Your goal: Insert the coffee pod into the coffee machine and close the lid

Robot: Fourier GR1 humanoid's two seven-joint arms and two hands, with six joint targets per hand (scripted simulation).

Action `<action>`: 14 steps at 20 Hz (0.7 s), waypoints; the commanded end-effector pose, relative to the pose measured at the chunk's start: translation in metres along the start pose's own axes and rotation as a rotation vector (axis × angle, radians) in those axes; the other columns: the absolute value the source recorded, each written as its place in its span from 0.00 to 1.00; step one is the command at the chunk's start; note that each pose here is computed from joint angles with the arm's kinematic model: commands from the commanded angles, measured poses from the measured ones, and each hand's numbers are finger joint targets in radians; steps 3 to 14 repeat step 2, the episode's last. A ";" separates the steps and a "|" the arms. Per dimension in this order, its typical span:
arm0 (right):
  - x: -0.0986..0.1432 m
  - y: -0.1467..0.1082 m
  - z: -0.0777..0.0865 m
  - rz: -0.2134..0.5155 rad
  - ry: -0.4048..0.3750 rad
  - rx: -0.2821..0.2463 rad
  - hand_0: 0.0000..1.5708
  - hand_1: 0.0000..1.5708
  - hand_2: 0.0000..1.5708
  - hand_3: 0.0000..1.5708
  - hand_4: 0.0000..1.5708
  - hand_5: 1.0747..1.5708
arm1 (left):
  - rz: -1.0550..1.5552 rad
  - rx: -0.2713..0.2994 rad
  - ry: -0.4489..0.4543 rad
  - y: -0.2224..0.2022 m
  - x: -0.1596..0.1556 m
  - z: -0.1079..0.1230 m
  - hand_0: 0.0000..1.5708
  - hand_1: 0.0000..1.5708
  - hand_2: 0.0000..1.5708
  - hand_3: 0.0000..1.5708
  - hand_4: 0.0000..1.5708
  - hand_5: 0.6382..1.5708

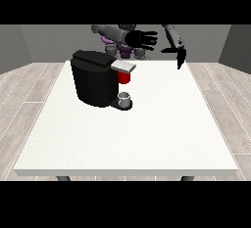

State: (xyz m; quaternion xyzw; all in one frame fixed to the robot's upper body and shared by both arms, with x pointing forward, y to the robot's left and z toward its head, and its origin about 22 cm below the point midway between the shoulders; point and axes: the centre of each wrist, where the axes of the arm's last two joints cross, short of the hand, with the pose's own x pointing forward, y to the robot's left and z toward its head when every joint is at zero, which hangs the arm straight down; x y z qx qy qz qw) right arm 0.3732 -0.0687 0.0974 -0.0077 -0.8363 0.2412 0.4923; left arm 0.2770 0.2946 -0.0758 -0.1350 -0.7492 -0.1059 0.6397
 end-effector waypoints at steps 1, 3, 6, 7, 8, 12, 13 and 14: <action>0.003 0.027 0.022 -0.064 -0.103 0.115 0.00 0.00 0.00 0.00 0.33 1.00 | -0.010 -0.010 -0.021 0.002 -0.005 0.000 0.00 0.00 0.00 0.00 0.11 1.00; -0.006 0.024 0.032 -0.138 -0.107 0.125 0.00 0.00 0.00 0.00 0.29 1.00 | 0.004 0.013 -0.030 0.007 -0.002 0.001 0.00 0.00 0.00 0.00 0.11 1.00; -0.006 0.024 0.032 -0.138 -0.107 0.125 0.00 0.00 0.00 0.00 0.29 1.00 | 0.004 0.013 -0.030 0.007 -0.002 0.001 0.00 0.00 0.00 0.00 0.11 1.00; -0.006 0.024 0.032 -0.138 -0.107 0.125 0.00 0.00 0.00 0.00 0.29 1.00 | 0.004 0.013 -0.030 0.007 -0.002 0.001 0.00 0.00 0.00 0.00 0.11 1.00; -0.006 0.024 0.032 -0.138 -0.107 0.125 0.00 0.00 0.00 0.00 0.29 1.00 | 0.004 0.013 -0.030 0.007 -0.002 0.001 0.00 0.00 0.00 0.00 0.11 1.00; -0.006 0.024 0.032 -0.138 -0.107 0.125 0.00 0.00 0.00 0.00 0.29 1.00 | 0.004 0.013 -0.030 0.007 -0.002 0.001 0.00 0.00 0.00 0.00 0.11 1.00; -0.006 0.024 0.032 -0.138 -0.107 0.125 0.00 0.00 0.00 0.00 0.29 1.00 | 0.004 0.013 -0.030 0.007 -0.002 0.001 0.00 0.00 0.00 0.00 0.11 1.00; -0.006 0.024 0.032 -0.138 -0.107 0.125 0.00 0.00 0.00 0.00 0.29 1.00 | 0.004 0.013 -0.030 0.007 -0.002 0.001 0.00 0.00 0.00 0.00 0.11 1.00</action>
